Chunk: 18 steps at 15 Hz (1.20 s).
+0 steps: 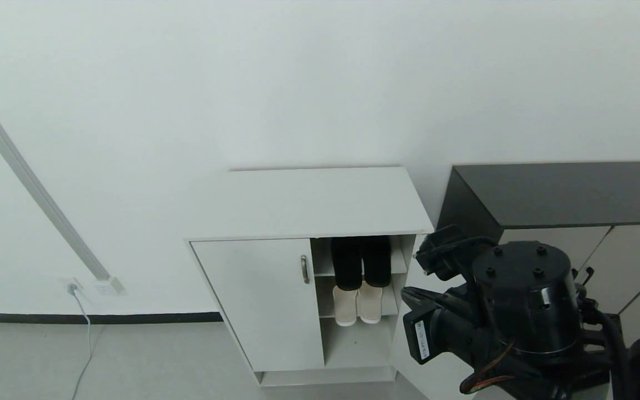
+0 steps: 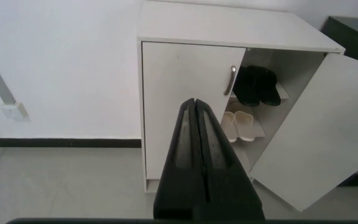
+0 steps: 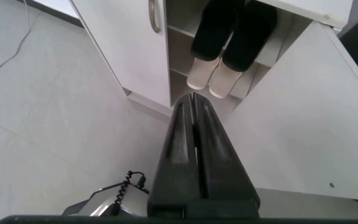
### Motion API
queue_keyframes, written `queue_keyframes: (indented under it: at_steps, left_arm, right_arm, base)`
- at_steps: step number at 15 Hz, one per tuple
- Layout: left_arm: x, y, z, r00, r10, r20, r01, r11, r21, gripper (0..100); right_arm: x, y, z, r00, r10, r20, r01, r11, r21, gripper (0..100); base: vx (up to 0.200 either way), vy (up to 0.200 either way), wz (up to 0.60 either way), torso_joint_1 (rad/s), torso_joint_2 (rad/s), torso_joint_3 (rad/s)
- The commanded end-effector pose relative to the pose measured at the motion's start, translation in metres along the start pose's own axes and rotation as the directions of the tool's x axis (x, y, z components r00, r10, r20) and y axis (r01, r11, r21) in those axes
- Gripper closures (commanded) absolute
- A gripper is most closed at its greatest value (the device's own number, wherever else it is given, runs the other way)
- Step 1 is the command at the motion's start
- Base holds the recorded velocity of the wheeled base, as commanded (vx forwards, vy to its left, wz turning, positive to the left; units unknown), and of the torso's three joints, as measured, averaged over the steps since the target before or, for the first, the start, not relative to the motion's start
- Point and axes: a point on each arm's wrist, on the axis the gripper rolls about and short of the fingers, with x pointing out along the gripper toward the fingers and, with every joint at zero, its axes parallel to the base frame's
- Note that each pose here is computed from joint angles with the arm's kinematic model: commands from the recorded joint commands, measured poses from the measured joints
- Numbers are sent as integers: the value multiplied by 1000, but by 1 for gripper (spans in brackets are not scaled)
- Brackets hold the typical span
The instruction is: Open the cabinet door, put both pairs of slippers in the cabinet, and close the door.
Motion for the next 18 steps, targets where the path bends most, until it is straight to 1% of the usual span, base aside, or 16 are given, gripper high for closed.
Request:
queue_keyframes:
  at_steps: [1, 5, 13, 18]
  left_arm:
    - [0, 0, -1, 1000, 1, -4, -1, 1000, -1, 100]
    - [0, 0, 0, 1000, 1, -1, -1, 1000, 0, 100]
    - [0, 0, 0, 1000, 1, -2, -1, 1000, -3, 100]
    - [0, 0, 0, 1000, 1, -1, -1, 1000, -4, 100]
  right_arm:
    - [-1, 0, 0, 1000, 2, 1, -2, 1000, 0, 100]
    - [0, 0, -1, 1000, -2, -3, 2, 1000, -2, 100]
    - [4, -6, -3, 1000, -24, 3, 24, 1000, -8, 100]
    - [5, -8, -3, 1000, -29, 8, 29, 1000, -5, 100]
  base:
    - [0, 0, -600, -2, -2, 2]
    - [0, 0, -600, 9, -6, 1]
    - [0, 0, 0, 0, 0, 0]
    - [-200, 0, 0, 4, 9, 2]
